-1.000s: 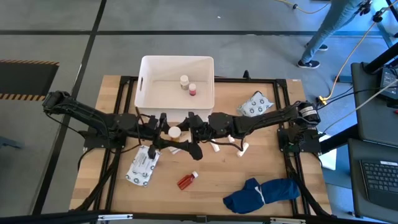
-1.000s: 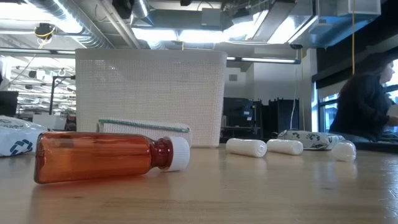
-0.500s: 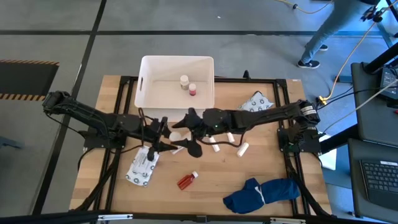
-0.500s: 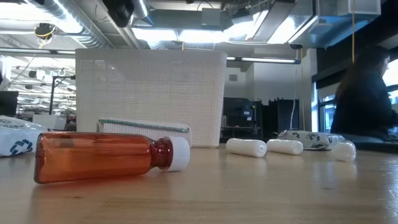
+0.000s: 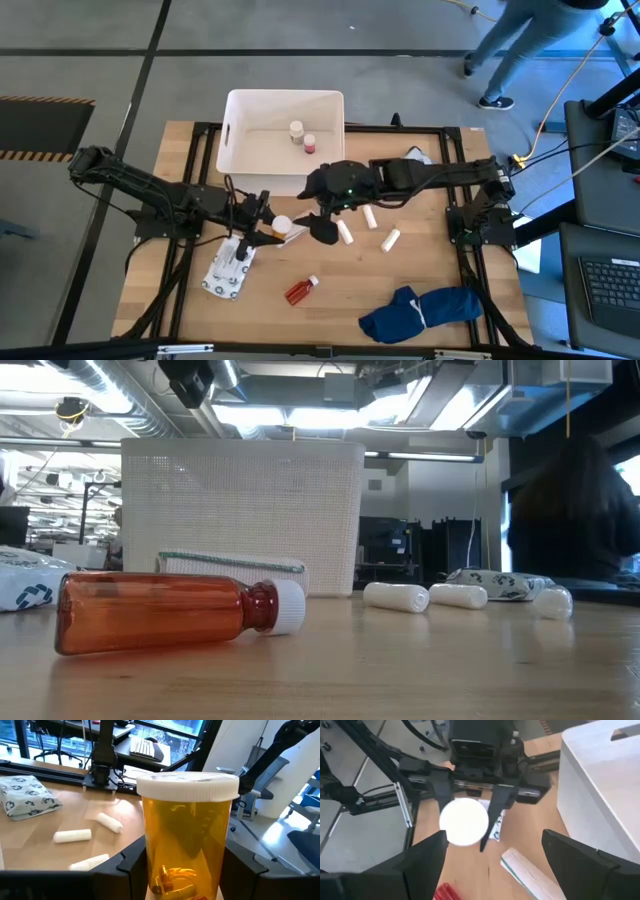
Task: Pick & place medical supplies in basket/bin
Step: Put the orange medicine bottle into the white bin
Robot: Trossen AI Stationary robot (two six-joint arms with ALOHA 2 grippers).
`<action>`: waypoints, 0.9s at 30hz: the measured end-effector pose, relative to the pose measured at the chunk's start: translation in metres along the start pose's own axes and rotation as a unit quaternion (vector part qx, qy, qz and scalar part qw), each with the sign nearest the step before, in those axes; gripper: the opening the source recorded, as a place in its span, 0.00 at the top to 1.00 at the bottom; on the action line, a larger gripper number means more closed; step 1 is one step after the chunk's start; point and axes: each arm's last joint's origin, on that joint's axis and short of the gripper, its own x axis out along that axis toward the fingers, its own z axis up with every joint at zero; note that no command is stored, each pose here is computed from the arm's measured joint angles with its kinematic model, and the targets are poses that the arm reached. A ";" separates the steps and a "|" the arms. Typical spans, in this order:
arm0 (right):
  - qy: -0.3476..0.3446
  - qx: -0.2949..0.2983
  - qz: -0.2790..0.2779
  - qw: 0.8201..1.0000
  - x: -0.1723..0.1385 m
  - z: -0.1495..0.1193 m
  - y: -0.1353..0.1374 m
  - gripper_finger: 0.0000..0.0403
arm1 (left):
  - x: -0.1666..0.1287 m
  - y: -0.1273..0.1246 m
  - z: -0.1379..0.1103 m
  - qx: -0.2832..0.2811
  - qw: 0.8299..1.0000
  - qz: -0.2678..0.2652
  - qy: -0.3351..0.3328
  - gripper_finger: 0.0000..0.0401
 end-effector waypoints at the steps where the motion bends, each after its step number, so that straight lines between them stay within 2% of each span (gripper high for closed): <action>1: 0.001 0.000 0.000 1.000 0.000 0.000 0.000 0.19 | 0.000 0.000 0.000 0.000 1.000 0.001 0.002 0.56; 8: 0.023 0.008 -0.003 1.000 0.022 -0.009 -0.002 0.19 | 0.001 0.001 -0.003 0.000 1.000 0.006 0.012 0.56; 15: 0.035 -0.015 0.010 0.999 0.044 -0.016 -0.002 0.19 | 0.007 0.004 -0.012 0.002 0.999 0.021 0.045 0.56; 27: 0.046 -0.020 0.024 0.998 0.057 -0.023 0.002 0.19 | 0.012 0.007 -0.015 0.004 0.998 0.046 0.049 0.56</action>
